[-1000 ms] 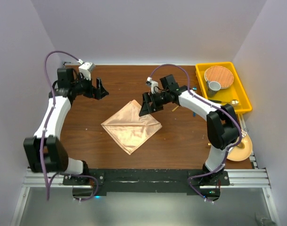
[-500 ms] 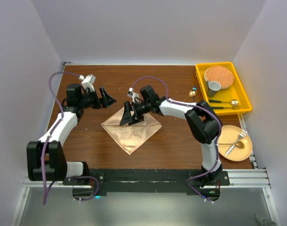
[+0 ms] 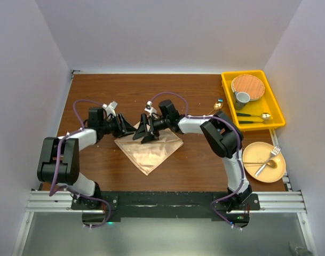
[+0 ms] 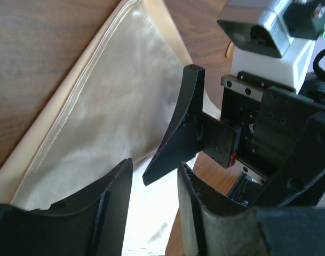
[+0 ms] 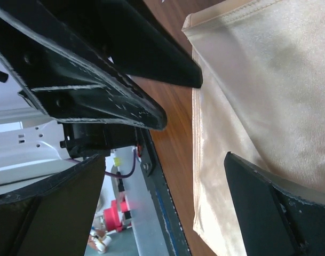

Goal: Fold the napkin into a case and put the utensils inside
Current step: Smooth out the upper triangle-folded napkin at the center of the board, then pick up the upper triangle-folded napkin from the center of the board.

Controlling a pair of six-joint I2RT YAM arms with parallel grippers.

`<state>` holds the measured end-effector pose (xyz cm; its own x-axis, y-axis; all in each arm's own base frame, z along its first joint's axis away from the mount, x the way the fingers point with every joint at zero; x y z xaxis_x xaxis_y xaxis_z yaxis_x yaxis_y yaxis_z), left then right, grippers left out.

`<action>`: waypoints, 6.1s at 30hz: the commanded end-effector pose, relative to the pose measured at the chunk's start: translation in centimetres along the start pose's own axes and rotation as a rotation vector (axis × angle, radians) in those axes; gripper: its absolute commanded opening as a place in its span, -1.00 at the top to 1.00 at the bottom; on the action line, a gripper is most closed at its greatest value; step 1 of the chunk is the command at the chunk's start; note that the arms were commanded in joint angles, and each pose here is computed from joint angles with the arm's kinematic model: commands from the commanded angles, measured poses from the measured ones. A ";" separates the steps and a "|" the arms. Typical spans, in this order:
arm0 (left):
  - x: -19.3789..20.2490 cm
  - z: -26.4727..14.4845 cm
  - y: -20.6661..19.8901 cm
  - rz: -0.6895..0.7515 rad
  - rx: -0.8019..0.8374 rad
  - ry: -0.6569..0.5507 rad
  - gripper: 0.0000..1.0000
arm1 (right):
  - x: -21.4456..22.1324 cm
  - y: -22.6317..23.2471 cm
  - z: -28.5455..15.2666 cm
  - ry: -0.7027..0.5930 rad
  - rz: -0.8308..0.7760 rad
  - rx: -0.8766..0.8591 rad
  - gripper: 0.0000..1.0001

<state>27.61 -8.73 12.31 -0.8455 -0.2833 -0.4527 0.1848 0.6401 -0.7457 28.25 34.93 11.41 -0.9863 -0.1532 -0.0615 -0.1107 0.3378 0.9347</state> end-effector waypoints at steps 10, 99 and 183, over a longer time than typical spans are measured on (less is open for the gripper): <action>2.8 1.5 3.9 -0.077 -0.124 0.122 0.36 | 0.8 -2.6 0.4 0.074 0.091 -0.062 -0.97; -4.7 12.8 0.7 0.752 0.241 0.351 0.43 | -5.4 -1.6 -15.2 -0.048 -0.256 0.334 -0.43; -3.0 2.7 5.3 0.859 0.434 0.524 0.67 | -3.3 4.3 -13.8 0.044 -0.673 0.058 1.00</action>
<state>32.44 -6.99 7.58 -0.4761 0.5468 -0.6887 0.8676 0.1641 -0.4695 33.23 24.16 17.64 -0.7448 -0.3939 -0.5387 -0.6522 0.2588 0.7125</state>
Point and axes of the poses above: each gripper's point midway between its finger pads, its own z axis out along the fingers, its own y axis along the line the jaws close on, x = y × z, the point moved 9 cm from there along -z, back along the fingers, and after that the axes turned 8 degrees about z, right-handed, at the moved point
